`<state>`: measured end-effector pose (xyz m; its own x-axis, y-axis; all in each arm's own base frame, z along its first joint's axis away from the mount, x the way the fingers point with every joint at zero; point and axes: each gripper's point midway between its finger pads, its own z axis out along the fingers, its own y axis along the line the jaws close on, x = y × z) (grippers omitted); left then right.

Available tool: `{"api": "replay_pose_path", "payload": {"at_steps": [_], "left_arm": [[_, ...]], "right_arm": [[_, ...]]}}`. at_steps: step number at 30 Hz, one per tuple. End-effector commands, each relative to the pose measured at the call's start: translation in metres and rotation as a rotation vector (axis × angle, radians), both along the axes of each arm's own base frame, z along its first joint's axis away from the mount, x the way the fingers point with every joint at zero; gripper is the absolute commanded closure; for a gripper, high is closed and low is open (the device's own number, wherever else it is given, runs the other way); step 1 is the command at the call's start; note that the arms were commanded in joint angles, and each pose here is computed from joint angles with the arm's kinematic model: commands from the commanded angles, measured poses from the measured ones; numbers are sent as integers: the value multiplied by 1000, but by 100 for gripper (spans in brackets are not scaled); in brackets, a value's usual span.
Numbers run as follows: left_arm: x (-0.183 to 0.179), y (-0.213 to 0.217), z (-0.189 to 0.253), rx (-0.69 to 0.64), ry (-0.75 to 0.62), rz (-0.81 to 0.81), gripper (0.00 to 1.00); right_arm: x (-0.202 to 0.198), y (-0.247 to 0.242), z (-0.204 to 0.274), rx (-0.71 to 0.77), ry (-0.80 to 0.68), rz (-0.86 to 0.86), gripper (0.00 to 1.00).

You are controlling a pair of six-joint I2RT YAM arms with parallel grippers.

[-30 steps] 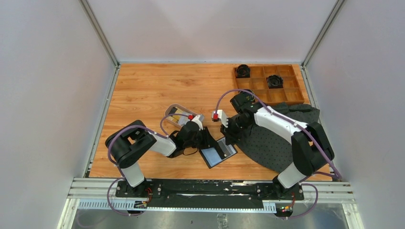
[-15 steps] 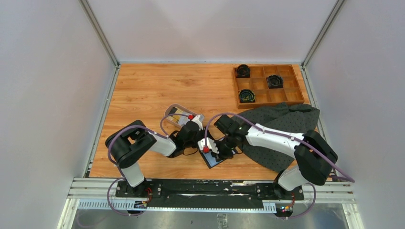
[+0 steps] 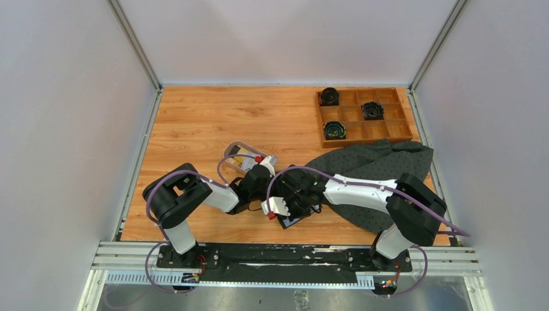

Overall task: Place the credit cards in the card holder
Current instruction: Insert the credit card into the card holder.

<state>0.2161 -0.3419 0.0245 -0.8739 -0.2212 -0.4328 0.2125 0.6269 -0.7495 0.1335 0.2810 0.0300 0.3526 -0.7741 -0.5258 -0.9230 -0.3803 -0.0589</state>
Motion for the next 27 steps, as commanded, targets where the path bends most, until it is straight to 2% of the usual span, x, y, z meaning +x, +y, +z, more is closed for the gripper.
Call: {"api": "replay_pose_path", "payload": {"at_steps": [1,16,20,27], "left_arm": [[-16,17,-32,109,58,-16,70],[-17,16,-33,112,56,-27,69],[-17,16,-33,113,57,-27,69],[-17,16,-33,114,57,-29,68]], "right_arm": [[11,-5,-7,-53,-65,-26,99],[34,-26,-4,-162,-169,-49,99],[31,-27,1,-152,-130,-54,98],[3,-15,19,-55,27,-11,93]]}}
